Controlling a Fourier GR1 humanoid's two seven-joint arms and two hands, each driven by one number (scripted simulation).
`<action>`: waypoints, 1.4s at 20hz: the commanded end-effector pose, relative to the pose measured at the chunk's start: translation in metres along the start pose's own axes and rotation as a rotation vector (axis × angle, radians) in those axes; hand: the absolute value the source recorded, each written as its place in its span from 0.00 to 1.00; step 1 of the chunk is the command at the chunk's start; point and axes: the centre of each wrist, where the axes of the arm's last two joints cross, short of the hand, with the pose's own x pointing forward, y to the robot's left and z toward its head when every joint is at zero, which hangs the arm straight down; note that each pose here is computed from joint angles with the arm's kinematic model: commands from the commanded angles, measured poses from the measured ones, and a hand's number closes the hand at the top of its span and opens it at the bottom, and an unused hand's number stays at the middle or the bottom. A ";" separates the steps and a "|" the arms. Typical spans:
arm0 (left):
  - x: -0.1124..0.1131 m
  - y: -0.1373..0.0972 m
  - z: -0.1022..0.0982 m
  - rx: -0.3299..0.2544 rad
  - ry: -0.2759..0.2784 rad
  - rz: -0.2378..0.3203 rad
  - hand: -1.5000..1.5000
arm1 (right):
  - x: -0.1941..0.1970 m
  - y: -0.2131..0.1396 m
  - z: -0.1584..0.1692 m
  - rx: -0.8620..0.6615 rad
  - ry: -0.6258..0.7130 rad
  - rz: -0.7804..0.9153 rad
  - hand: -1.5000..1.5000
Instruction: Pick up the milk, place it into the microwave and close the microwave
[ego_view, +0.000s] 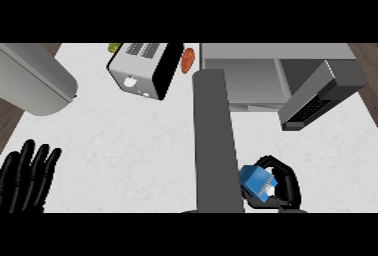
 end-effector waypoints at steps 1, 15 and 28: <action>-0.006 0.000 -0.002 -0.015 -0.003 0.004 0.00 | 0.005 -0.010 0.026 0.032 -0.046 -0.041 1.00; -0.001 0.024 0.006 0.022 0.022 0.006 0.00 | 0.043 0.021 -0.041 0.017 -0.050 0.058 1.00; -0.017 0.031 0.009 0.002 0.043 0.011 0.00 | 0.046 0.043 -0.159 -0.048 0.035 0.338 1.00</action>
